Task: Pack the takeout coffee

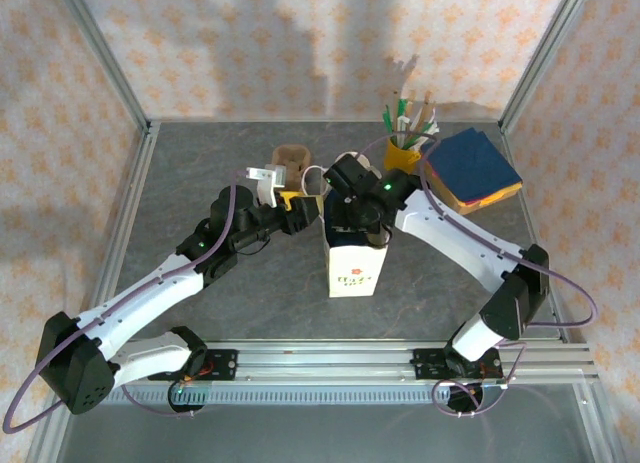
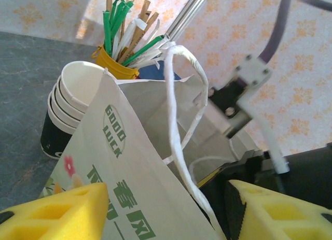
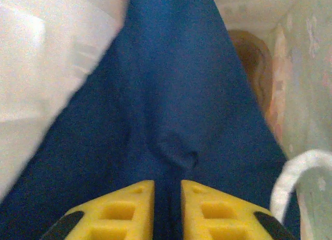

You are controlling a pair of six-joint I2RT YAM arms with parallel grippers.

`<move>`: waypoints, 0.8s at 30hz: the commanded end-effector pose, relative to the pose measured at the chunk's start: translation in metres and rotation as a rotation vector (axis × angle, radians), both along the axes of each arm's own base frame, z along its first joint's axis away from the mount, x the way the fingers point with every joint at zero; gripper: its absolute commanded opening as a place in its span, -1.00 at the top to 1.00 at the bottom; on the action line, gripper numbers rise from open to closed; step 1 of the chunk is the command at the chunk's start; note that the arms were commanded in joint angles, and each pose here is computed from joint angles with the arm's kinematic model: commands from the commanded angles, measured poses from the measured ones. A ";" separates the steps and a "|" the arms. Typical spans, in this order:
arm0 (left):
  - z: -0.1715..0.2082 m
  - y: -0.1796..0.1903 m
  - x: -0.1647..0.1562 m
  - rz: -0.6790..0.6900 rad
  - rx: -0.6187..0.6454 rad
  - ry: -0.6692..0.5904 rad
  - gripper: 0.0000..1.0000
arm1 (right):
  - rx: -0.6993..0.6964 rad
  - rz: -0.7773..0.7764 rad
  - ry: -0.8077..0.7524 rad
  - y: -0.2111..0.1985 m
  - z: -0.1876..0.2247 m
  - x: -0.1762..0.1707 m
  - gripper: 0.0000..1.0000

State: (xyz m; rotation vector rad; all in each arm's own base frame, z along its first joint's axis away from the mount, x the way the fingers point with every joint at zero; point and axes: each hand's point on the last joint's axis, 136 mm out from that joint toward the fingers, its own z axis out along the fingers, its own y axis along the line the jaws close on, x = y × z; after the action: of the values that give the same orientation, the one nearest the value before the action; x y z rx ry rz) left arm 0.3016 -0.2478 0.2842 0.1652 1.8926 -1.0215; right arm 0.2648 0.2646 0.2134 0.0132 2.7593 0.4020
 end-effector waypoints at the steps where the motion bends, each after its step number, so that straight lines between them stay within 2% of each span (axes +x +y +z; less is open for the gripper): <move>1: 0.005 0.002 -0.003 0.002 0.017 -0.028 -0.26 | 0.040 -0.015 -0.106 -0.005 0.040 0.005 0.54; 4: 0.005 0.002 -0.004 -0.001 0.017 -0.026 -0.25 | 0.055 -0.023 -0.151 -0.008 0.058 0.008 0.46; 9: 0.005 0.004 -0.003 0.008 0.025 -0.028 -0.25 | 0.129 -0.016 -0.229 -0.006 0.091 0.010 0.44; 16: 0.006 0.006 -0.002 0.024 0.030 -0.029 -0.30 | 0.286 0.080 -0.358 0.007 0.147 0.007 0.44; 21: 0.009 0.015 0.000 0.071 0.040 -0.032 -0.40 | 0.280 -0.008 -0.496 -0.036 0.181 0.030 0.22; 24: 0.010 0.025 0.002 0.126 0.044 -0.039 -0.40 | 0.206 -0.113 -0.603 -0.078 0.192 0.051 0.04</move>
State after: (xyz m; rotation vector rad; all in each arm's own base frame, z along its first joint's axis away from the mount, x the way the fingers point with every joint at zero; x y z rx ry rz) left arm 0.3035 -0.2343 0.2810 0.1277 1.9080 -0.9360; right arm 0.3020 0.2214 0.3751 0.0441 2.2546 0.6528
